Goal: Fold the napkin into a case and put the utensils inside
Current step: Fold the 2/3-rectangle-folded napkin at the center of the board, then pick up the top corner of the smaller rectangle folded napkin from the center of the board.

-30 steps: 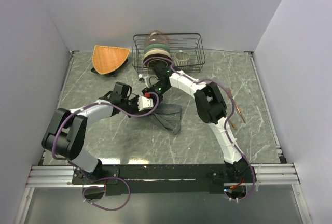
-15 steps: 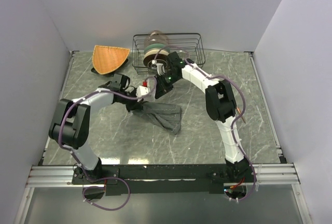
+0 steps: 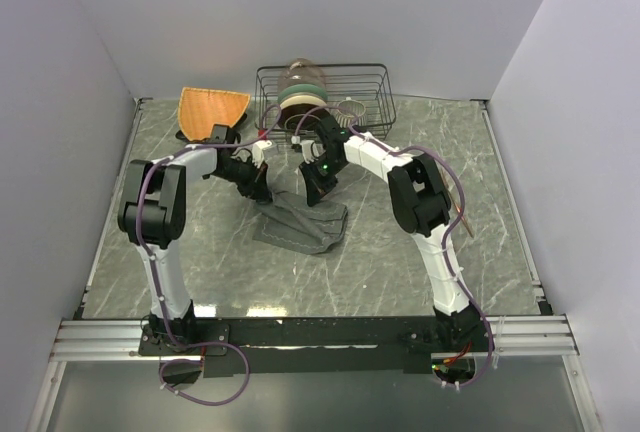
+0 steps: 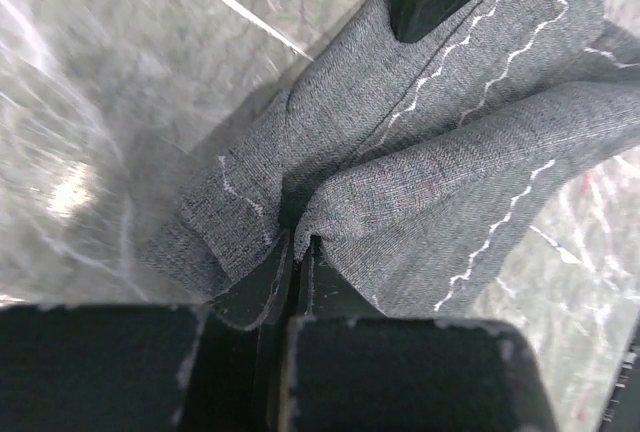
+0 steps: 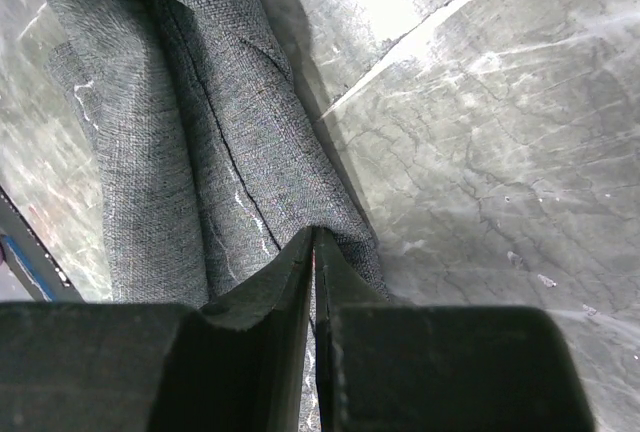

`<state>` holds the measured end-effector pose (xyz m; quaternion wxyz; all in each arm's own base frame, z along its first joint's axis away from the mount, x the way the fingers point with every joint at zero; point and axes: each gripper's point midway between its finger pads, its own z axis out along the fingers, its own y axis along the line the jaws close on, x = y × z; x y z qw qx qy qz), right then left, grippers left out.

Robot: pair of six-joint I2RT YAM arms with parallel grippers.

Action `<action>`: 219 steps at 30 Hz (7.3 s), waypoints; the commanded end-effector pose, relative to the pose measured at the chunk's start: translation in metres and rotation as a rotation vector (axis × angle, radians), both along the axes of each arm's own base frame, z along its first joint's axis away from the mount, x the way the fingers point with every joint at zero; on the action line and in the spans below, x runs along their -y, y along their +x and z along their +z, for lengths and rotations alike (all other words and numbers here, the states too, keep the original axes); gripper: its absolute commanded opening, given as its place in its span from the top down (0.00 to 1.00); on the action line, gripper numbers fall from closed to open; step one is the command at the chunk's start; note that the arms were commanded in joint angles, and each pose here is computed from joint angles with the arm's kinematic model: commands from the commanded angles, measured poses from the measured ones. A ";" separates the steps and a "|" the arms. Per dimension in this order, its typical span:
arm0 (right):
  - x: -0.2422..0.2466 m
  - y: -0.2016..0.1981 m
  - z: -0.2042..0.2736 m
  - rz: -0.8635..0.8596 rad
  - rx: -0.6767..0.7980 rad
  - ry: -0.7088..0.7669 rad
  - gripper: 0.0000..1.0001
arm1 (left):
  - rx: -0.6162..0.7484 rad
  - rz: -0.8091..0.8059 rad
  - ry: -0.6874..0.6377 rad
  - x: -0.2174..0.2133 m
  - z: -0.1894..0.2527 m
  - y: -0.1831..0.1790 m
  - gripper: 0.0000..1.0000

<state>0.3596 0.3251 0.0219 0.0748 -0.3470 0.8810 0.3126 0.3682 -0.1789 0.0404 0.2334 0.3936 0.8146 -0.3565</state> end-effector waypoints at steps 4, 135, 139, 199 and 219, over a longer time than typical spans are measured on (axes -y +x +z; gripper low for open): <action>0.005 -0.005 0.000 0.040 0.022 -0.018 0.81 | -0.102 0.001 -0.032 0.007 0.002 -0.011 0.99; 0.049 -0.026 -0.010 0.293 -0.034 -0.027 1.00 | 0.224 -0.637 0.037 0.044 0.054 -0.070 0.99; 0.048 -0.026 -0.009 0.297 -0.034 -0.025 1.00 | 0.124 -0.530 -0.014 0.031 0.049 -0.043 0.99; -0.024 0.032 0.024 0.312 0.485 0.041 0.71 | -0.459 -0.040 -0.276 0.028 0.026 0.016 0.50; -0.026 0.039 0.034 0.236 0.453 0.101 0.65 | -0.116 0.162 -0.211 0.001 0.043 0.063 0.34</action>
